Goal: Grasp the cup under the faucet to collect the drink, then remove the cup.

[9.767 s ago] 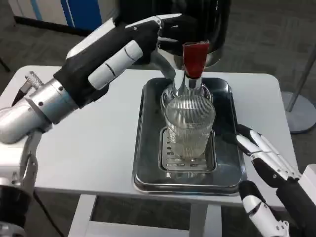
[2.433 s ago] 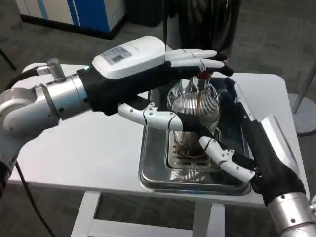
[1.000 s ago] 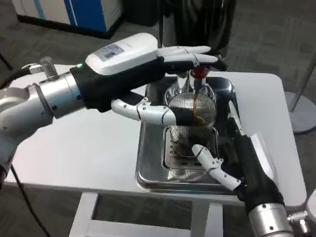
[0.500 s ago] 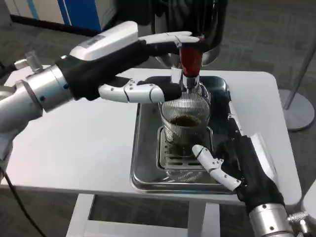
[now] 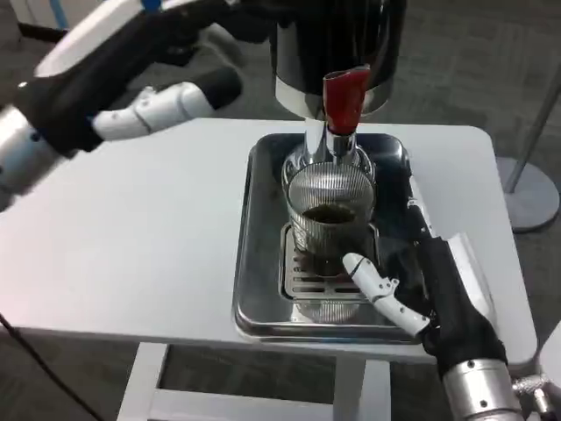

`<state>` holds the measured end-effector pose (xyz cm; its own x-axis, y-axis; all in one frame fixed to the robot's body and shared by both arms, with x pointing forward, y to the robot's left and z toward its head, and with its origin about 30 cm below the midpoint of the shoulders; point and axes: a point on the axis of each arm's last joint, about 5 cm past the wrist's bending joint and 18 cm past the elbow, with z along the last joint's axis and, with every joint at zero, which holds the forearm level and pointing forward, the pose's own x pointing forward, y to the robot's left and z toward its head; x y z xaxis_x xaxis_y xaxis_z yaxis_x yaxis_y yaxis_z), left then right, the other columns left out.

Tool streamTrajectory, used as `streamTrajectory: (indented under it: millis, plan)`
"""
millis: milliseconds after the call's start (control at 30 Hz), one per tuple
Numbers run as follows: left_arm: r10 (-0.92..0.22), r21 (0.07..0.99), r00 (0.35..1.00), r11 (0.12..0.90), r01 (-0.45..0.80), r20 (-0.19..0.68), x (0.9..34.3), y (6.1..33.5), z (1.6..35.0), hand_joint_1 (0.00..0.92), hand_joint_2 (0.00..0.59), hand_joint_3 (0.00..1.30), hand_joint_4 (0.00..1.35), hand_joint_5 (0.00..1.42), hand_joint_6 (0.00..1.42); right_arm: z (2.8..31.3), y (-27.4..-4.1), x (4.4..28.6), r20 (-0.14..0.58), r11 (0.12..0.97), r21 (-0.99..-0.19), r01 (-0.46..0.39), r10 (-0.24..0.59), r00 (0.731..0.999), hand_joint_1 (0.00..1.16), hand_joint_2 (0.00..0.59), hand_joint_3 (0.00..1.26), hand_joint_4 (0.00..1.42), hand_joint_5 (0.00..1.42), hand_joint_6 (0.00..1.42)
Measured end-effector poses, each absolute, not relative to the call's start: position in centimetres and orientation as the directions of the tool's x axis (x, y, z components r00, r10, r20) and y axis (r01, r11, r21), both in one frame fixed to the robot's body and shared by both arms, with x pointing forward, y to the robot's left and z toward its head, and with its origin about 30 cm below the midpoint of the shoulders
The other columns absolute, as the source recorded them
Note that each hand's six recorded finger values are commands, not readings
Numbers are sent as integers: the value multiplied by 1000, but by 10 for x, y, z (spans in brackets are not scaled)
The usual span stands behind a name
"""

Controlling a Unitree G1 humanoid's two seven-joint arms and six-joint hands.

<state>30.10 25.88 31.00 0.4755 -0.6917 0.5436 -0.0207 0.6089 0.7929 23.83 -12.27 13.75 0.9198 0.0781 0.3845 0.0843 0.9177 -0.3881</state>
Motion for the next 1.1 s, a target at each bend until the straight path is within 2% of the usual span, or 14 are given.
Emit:
streamTrajectory:
  millis: [167,333,867,1100]
  plan:
    - [-665,776,501,631,-21,554,290,273,301,0,143,300,284,318,615,139,-123,238,394,919,-385,88,77,916,462,302,0,0,0,0]
    - [-625,758,558,652,-13,547,273,291,283,0,136,313,312,341,644,145,-122,238,423,921,-378,96,79,903,462,302,0,0,0,0]
    - [-514,764,778,641,68,362,220,333,216,0,132,317,317,363,653,147,-125,238,417,933,-352,74,86,905,462,280,0,0,0,21]
    - [-497,775,811,625,88,309,219,334,205,0,131,326,312,341,619,147,-124,238,419,936,-350,39,119,900,501,269,0,0,0,44]
